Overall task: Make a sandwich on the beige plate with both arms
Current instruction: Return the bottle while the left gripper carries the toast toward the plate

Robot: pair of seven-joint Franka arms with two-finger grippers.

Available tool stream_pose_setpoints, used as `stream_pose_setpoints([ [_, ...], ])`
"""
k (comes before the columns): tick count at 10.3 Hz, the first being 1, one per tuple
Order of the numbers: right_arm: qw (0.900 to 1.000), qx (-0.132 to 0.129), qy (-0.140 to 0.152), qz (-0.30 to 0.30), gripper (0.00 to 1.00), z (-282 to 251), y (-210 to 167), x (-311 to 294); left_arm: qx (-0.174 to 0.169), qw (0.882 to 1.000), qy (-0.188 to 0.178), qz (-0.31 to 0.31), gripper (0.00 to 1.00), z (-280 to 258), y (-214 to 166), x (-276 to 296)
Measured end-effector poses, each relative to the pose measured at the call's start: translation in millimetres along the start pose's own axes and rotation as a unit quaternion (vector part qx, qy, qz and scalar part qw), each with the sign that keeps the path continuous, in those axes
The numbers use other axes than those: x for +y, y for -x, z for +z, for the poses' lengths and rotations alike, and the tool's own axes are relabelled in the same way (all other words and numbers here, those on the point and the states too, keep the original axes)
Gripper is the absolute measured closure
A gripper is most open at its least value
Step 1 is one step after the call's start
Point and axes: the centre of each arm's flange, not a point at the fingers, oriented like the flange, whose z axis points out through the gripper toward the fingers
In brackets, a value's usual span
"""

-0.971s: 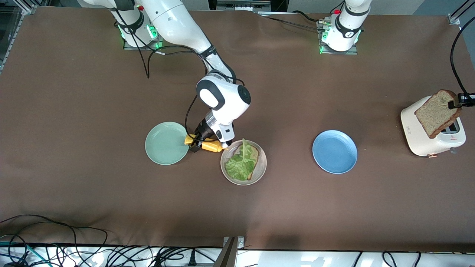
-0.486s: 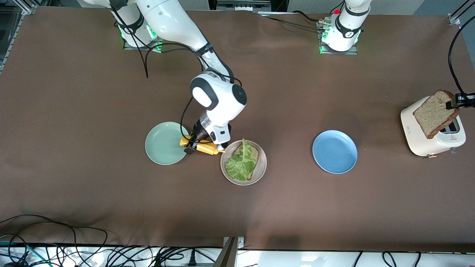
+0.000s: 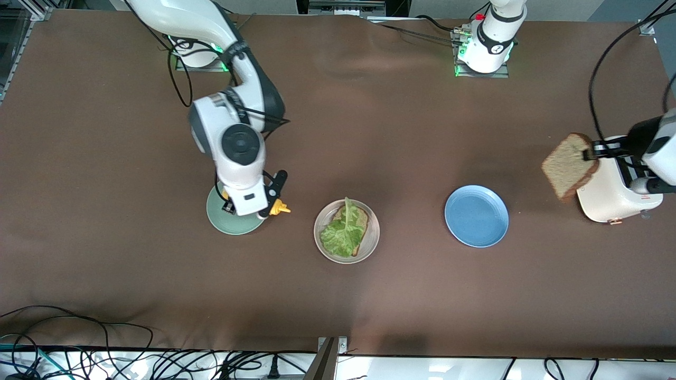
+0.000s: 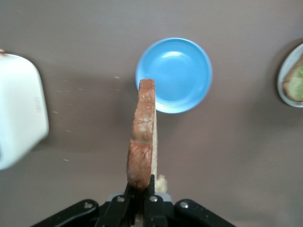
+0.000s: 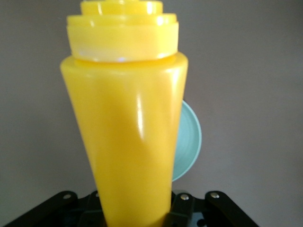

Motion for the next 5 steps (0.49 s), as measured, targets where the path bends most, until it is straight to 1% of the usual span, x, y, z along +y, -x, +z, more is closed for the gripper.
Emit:
stream_pose_setpoints([
  [1,0.999,0.027,-0.035,-0.007,0.78,-4,20,8,-0.010,1.000,0.015,-0.016,0.92,6,2,25],
  [2,0.996,0.056,-0.073,-0.019,0.78,-2,46,21,-0.024,0.999,0.029,-0.032,0.92,16,2,50],
  [3,0.990,0.083,-0.106,-0.034,0.78,2,73,36,-0.030,0.997,0.042,-0.050,0.92,27,-1,76],
  [4,0.983,0.113,-0.134,-0.053,0.78,7,99,52,-0.029,0.995,0.055,-0.072,0.92,39,-7,102],
  [5,0.975,0.143,-0.155,-0.074,0.78,14,125,67,-0.023,0.993,0.068,-0.097,0.92,53,-15,128],
])
